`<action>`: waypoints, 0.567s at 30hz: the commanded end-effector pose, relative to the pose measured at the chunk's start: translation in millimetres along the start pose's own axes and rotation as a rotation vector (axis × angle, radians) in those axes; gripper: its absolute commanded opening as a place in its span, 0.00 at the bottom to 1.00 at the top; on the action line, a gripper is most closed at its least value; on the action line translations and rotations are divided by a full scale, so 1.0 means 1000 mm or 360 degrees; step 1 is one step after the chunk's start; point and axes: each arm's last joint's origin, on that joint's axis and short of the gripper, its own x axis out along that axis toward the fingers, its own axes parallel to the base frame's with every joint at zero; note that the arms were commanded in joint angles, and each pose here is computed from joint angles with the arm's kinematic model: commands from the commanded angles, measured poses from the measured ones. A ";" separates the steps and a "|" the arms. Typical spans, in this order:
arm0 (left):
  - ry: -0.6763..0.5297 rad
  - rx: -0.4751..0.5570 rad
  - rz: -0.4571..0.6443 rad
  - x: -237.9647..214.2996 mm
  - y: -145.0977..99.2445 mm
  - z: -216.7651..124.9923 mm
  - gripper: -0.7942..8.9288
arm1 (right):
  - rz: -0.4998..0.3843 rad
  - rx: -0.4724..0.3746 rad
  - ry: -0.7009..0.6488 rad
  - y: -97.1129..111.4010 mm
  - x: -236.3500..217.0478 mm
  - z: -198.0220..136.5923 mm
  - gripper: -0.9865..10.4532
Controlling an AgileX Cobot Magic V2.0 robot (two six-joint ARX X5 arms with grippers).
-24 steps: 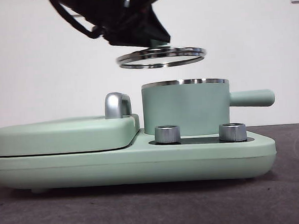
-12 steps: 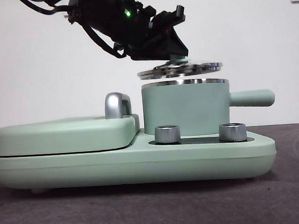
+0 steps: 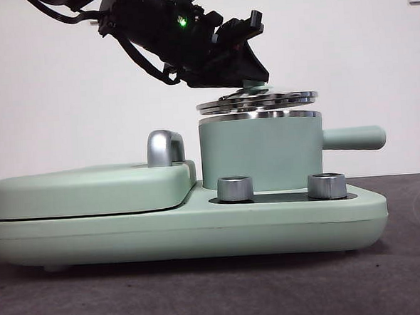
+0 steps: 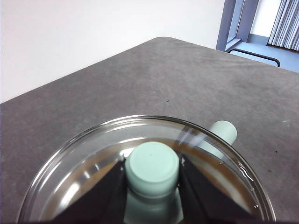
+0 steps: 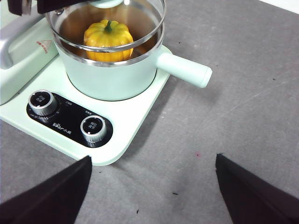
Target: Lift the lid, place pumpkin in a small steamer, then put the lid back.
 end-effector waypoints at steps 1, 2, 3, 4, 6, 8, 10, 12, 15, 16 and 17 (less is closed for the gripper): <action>-0.0069 0.0047 -0.0020 0.007 -0.003 0.007 0.09 | 0.0007 0.0012 -0.0010 0.001 0.000 0.002 0.44; -0.0058 0.0045 -0.0021 0.008 -0.003 0.005 0.09 | 0.0007 0.0012 -0.0010 0.001 0.000 0.002 0.44; -0.0047 0.0044 -0.0022 0.008 -0.003 0.004 0.09 | 0.0007 0.0012 -0.0011 0.001 0.000 0.002 0.44; -0.0033 0.0050 -0.0023 0.008 -0.003 0.003 0.09 | 0.0007 0.0012 -0.0010 0.001 0.000 0.002 0.44; -0.0013 0.0061 -0.0025 0.008 -0.003 0.002 0.09 | 0.0007 0.0012 -0.0010 0.001 0.000 0.002 0.44; -0.0013 0.0061 -0.0025 0.008 -0.003 0.002 0.09 | 0.0006 0.0012 -0.0010 0.001 0.000 0.002 0.44; -0.0014 0.0060 -0.0047 0.008 -0.003 0.002 0.09 | 0.0006 0.0012 -0.0010 0.001 0.000 0.002 0.44; -0.0009 0.0059 -0.0057 0.010 -0.004 0.000 0.09 | 0.0007 0.0012 -0.0010 0.001 0.000 0.002 0.44; 0.0012 0.0054 -0.0060 0.014 -0.003 -0.006 0.09 | 0.0006 0.0012 -0.0010 0.001 0.000 0.002 0.44; 0.0021 0.0053 -0.0061 0.015 -0.003 -0.007 0.09 | 0.0007 0.0012 -0.0010 0.001 0.000 0.002 0.44; 0.0027 0.0052 -0.0062 0.016 -0.003 -0.009 0.09 | 0.0007 0.0012 -0.0010 0.001 0.000 0.002 0.44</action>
